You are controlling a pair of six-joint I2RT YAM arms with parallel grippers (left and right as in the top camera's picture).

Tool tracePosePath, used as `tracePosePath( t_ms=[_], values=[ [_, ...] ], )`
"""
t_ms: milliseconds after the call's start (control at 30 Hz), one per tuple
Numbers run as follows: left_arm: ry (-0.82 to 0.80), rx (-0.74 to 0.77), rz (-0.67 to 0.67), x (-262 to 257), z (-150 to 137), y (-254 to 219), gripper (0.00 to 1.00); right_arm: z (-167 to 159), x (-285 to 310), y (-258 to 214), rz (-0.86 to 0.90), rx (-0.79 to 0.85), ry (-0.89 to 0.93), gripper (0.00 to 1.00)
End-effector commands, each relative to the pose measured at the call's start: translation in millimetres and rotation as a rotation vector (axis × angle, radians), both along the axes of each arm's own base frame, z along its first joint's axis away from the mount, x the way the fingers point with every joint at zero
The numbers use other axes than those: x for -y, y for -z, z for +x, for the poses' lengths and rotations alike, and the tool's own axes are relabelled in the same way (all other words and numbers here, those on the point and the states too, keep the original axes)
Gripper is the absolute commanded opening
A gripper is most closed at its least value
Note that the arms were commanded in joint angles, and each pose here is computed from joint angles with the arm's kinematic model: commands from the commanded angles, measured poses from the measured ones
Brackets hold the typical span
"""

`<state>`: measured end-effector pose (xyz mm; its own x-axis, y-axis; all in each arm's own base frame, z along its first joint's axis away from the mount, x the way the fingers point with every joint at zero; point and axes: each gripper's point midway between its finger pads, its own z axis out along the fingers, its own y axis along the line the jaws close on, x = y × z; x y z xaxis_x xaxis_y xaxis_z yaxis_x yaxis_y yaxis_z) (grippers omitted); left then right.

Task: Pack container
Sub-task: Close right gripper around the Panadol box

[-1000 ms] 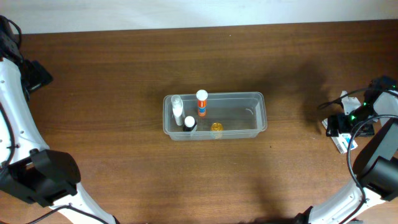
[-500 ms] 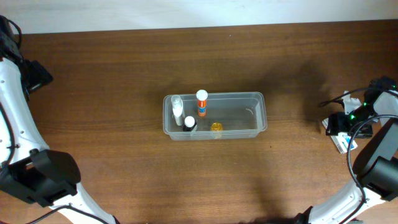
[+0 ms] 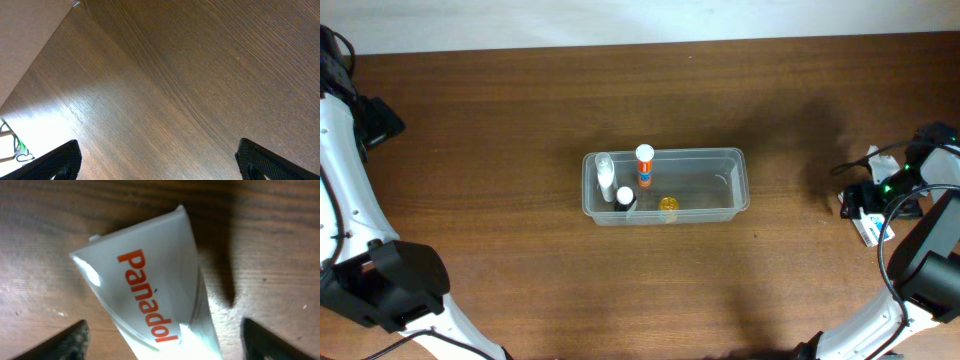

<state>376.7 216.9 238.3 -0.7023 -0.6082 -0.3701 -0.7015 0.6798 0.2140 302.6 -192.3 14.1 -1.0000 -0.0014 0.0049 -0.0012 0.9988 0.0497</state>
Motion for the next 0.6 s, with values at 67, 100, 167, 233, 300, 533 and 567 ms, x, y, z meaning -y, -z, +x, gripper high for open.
tracePosePath(
  t_ms=[67, 100, 167, 233, 300, 533, 567],
  values=[
    [-0.006, 0.014, -0.002, -2, 1, -3, 0.99, 0, -2, 4, 0.010, 0.001, -0.098, 0.79],
    [-0.006, 0.014, -0.002, -2, 1, -3, 0.99, 0, -2, 4, 0.011, 0.002, -0.107, 0.78],
    [-0.006, 0.014, -0.002, -2, 1, -3, 0.99, 0, -2, 4, 0.011, 0.002, -0.119, 0.76],
    [-0.006, 0.014, -0.002, -2, 1, -3, 0.99, 0, -2, 5, 0.013, -0.001, -0.122, 0.73],
    [-0.006, 0.014, -0.002, -2, 1, -3, 1.00, 0, -2, 6, 0.015, -0.003, -0.123, 0.73],
    [-0.006, 0.014, -0.002, -2, 1, -3, 1.00, -7, -6, 20, 0.048, -0.046, -0.122, 0.72],
    [-0.006, 0.014, -0.002, -2, 1, -3, 0.99, -7, -7, 21, 0.050, -0.051, -0.122, 0.72]
  ],
)
